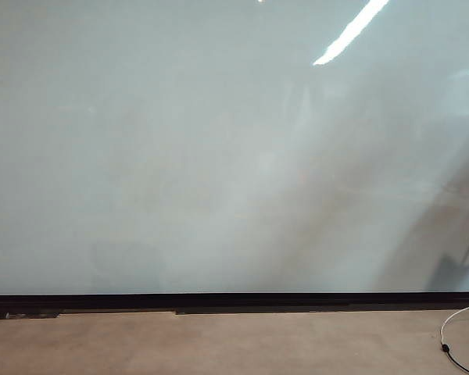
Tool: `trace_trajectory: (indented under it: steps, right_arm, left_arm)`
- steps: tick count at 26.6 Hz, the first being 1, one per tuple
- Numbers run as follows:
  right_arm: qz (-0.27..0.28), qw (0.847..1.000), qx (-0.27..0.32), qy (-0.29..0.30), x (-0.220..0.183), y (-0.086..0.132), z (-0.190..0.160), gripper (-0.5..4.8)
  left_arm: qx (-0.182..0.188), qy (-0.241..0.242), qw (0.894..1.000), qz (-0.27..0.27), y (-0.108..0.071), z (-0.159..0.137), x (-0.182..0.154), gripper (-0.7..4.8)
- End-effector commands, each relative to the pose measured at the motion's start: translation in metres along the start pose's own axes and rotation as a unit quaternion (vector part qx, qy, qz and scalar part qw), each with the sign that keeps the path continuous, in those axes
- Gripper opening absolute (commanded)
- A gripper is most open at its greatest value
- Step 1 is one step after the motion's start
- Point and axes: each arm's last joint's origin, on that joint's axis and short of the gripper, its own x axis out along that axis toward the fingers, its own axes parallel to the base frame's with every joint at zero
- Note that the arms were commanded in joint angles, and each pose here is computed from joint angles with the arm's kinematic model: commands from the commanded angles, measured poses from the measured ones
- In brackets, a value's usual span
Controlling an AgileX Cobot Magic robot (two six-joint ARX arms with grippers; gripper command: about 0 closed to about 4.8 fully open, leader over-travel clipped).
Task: Pick up the pen on the shelf to the right of the whiteboard and draw a check mark.
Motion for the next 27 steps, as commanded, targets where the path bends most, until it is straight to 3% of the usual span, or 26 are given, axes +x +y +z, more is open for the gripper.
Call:
trace_trajectory:
  steps: [1,4,6,10,13,15,27]
  right_arm:
    - [-0.001,1.0,-0.002,-0.007,0.0005,-0.0006,0.0023,1.44]
    - [-0.002,1.0,-0.002,-0.007,0.0005,-0.0006,0.0022,1.34]
    - [-0.002,1.0,-0.002,-0.007,0.0005,-0.0006,0.0022,0.83]
    - [-0.001,1.0,-0.002,-0.006,0.0005,-0.0006,0.002,0.83]
    - [-0.001,1.0,-0.003,-0.006,0.0005,-0.0006,0.0019,0.1]
    - [-0.001,1.0,-0.004,-0.007,0.0004,-0.0006,0.0022,-0.02]
    - [-0.033,0.999,-0.014,-0.033,-0.0029,-0.0075,0.0082,-0.06]
  left_arm:
    - [0.002,-0.007,1.0,0.0,-0.0001,0.0021,-0.0002,-0.05]
    - [0.002,-0.008,1.0,0.0,-0.0001,0.0022,-0.0002,-0.04]
    - [0.002,-0.007,1.0,0.0,-0.0001,0.0021,-0.0002,-0.05]
    - [0.002,-0.008,1.0,0.0,-0.0001,0.0022,-0.0002,-0.04]
    - [0.002,-0.007,1.0,0.0,0.0,0.0021,-0.0002,-0.04]
    - [0.002,-0.008,1.0,0.0,-0.0001,0.0022,-0.0002,-0.04]
    - [0.002,-0.008,1.0,0.0,0.0,0.0022,-0.0002,-0.04]
